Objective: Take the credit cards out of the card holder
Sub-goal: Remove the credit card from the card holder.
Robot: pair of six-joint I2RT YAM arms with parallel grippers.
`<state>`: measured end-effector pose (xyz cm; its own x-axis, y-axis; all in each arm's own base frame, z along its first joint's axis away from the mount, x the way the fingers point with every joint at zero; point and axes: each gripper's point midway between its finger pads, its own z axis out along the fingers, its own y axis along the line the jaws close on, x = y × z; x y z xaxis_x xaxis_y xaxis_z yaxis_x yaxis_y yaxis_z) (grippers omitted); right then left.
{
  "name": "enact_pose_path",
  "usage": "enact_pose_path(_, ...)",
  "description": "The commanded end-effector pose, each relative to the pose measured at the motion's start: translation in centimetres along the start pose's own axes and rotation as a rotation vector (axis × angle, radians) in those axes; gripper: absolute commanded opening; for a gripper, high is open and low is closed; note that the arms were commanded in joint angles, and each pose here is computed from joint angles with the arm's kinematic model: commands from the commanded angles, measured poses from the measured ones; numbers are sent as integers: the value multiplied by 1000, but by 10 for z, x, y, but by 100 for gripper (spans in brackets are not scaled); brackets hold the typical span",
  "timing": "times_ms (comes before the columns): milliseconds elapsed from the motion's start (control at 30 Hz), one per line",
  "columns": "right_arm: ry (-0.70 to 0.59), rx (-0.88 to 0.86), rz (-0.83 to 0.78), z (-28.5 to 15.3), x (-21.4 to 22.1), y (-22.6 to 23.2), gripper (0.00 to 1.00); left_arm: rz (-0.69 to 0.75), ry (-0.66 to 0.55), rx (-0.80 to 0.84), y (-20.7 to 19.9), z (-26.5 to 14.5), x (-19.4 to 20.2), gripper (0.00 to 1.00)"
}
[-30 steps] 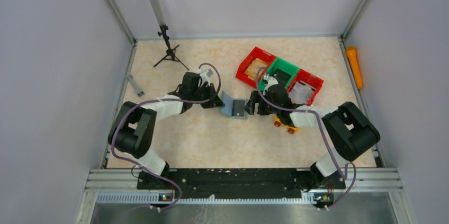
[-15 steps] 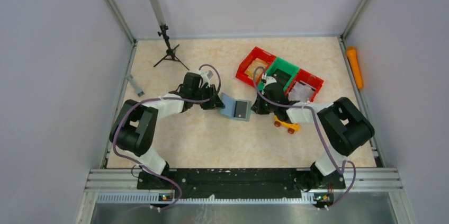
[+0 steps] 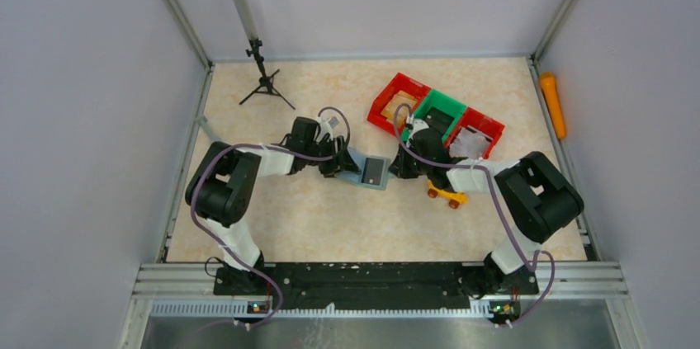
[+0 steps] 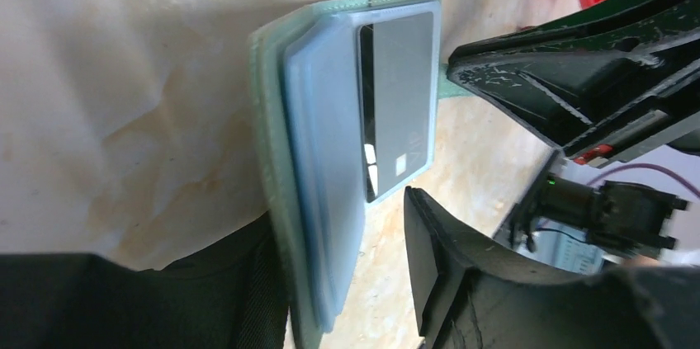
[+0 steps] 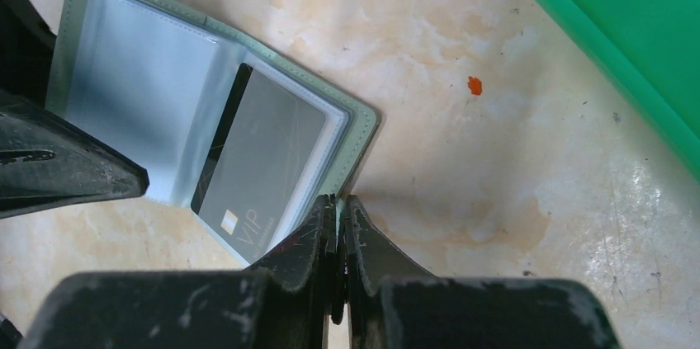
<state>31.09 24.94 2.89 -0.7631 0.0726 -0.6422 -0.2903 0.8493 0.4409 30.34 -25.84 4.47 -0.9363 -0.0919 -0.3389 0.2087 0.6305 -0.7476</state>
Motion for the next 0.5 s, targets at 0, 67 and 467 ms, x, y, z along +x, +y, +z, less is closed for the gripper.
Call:
enact_pose_path(0,-60,-78,-35,-4,-17,22,0,-4,30,87,-13,11,-4,53)
enact_pose_path(67,-62,-89,-36,-4,-18,24,0,-19,56,110,-15,15,-1,49)
enact_pose_path(467,-147,-65,-17,-23,-29,20,35,17,-14,219,-40,1,-11,0)
